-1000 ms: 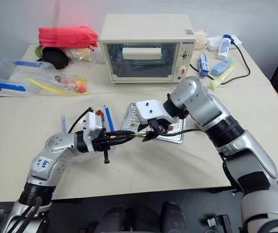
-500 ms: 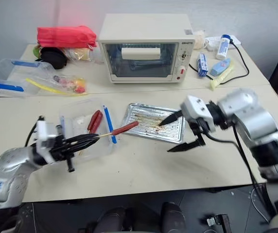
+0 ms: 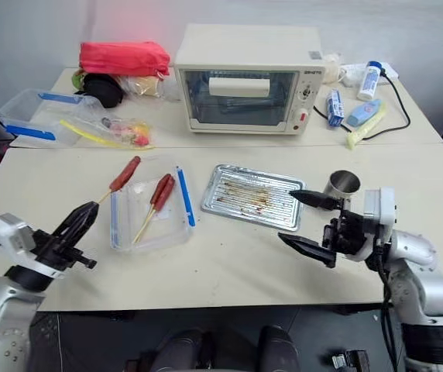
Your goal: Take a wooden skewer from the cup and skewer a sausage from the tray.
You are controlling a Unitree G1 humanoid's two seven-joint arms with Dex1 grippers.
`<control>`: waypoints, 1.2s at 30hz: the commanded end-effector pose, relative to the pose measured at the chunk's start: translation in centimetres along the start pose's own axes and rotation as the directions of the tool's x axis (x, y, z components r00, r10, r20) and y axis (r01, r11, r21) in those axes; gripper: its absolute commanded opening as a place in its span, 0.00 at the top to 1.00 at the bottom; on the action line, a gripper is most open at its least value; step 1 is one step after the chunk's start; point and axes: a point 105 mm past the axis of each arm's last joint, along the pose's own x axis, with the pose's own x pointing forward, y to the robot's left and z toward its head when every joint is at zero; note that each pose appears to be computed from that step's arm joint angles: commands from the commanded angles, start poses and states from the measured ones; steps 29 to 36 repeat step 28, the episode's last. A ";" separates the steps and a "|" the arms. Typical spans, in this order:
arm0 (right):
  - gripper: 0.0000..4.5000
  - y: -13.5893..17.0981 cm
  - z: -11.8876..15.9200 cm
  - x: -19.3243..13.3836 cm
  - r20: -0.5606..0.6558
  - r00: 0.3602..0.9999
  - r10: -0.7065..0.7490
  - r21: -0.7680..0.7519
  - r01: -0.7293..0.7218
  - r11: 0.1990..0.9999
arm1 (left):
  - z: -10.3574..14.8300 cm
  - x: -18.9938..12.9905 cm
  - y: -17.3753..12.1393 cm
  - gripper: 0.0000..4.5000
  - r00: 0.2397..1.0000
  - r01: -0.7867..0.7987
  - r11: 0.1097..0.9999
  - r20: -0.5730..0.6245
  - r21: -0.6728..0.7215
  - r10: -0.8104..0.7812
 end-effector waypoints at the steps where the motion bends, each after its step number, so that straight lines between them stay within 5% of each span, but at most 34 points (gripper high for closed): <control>1: 0.00 0.0 1.6 0.8 0.026 1.000 0.018 -0.108 -0.015 0.994 | 0.3 0.9 -1.0 1.00 0.999 0.000 1.000 0.033 0.000 0.000; 2: 0.00 0.1 1.6 0.9 0.023 0.999 0.024 -0.108 -0.022 0.994 | 0.1 1.2 -1.3 1.00 0.999 0.004 1.000 0.035 -0.006 -0.003; 10: 0.00 0.6 1.6 1.0 0.016 0.998 0.056 -0.117 -0.054 0.992 | -0.2 1.7 -2.2 0.46 0.998 0.002 1.000 0.064 -0.031 0.000; 16: 0.00 1.8 0.7 0.0 -0.051 0.991 0.125 -0.005 -0.125 0.992 | 1.7 -0.4 0.2 0.03 0.996 0.075 0.962 -0.056 0.264 -0.063; 19: 0.00 2.5 -0.5 -1.8 -0.137 0.974 0.179 0.014 -0.178 0.984 | 1.0 -2.7 1.1 0.01 0.936 0.302 0.898 -0.278 0.321 -0.215; 24: 0.00 2.7 -3.3 -5.2 -0.278 0.940 0.197 0.039 -0.194 0.980 | -0.5 -4.0 0.7 0.01 0.863 0.444 0.843 -0.400 0.306 -0.309; 36: 0.00 1.0 -4.7 -7.2 -0.328 0.940 0.097 -0.029 -0.113 0.993 | -0.7 -4.4 1.8 0.01 0.884 0.388 0.861 -0.395 0.328 -0.248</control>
